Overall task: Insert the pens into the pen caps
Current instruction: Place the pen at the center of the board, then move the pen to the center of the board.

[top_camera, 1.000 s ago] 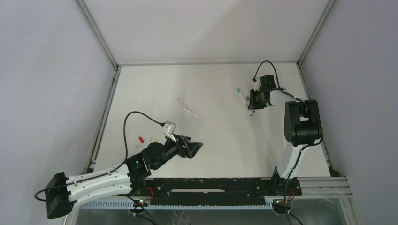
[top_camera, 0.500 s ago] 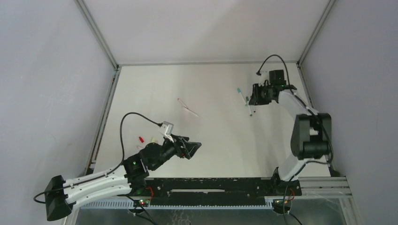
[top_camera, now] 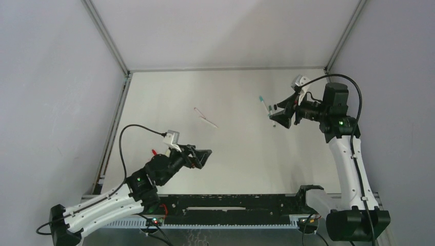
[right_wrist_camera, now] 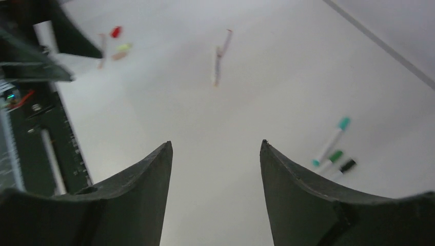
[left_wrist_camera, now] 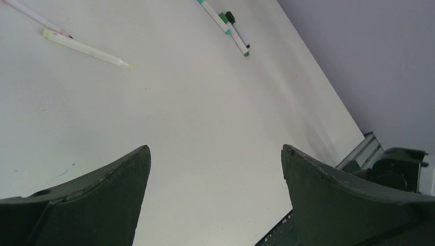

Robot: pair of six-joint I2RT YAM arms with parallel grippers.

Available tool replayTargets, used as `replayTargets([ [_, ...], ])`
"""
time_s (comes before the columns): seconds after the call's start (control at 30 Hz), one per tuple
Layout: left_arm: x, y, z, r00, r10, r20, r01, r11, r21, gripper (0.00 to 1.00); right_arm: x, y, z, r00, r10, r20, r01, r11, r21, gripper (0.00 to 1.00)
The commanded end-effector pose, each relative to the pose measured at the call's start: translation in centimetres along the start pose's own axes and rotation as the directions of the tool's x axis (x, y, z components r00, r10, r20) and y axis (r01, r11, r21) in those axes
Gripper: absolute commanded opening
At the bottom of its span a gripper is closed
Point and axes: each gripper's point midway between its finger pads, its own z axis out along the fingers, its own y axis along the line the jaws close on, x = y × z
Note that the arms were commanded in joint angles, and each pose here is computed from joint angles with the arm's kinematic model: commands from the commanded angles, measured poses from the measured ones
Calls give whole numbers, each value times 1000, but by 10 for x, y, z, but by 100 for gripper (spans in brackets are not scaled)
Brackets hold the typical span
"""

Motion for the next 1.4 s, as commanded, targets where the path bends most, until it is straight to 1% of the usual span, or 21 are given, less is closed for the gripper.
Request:
replayTargets([
  [0.0,-36,-6,0,998,-2,61,2,1000,0,100,-4,48,1,995,-50,83,70,960,-272,70],
  [0.1,-41,1,7,998,-21,64,21,1000,-10,100,2,60,10,996,-49,80,75,931,-357,70],
  [0.17,-45,4,12,998,-31,63,32,999,-15,100,12,62,15,996,-62,61,80,920,-384,71],
  [0.33,-51,10,21,998,-35,55,36,999,-25,99,28,54,22,1000,-18,-1,17,932,-362,71],
  [0.5,-48,28,29,999,-32,41,35,996,-81,98,46,49,26,1000,-15,-13,10,945,-327,71],
  [0.7,-46,44,38,999,-24,32,28,990,-139,97,55,41,33,999,-8,-51,-8,955,-296,70],
  [0.8,-44,53,41,999,-25,24,29,985,-172,96,59,43,35,998,-4,-61,-15,953,-303,69],
  [1.07,-48,65,59,995,-92,41,98,972,-214,96,75,49,50,988,-80,-130,37,951,-306,69],
  [1.2,-50,67,79,989,-146,30,149,963,-225,96,80,48,54,982,-104,-157,54,954,-295,69],
  [1.27,-53,70,93,982,-187,25,187,948,-258,96,83,47,56,978,-117,-172,64,956,-288,68],
  [1.37,-51,81,115,973,-231,-3,215,911,-353,96,86,46,58,975,-124,-184,68,957,-282,68],
])
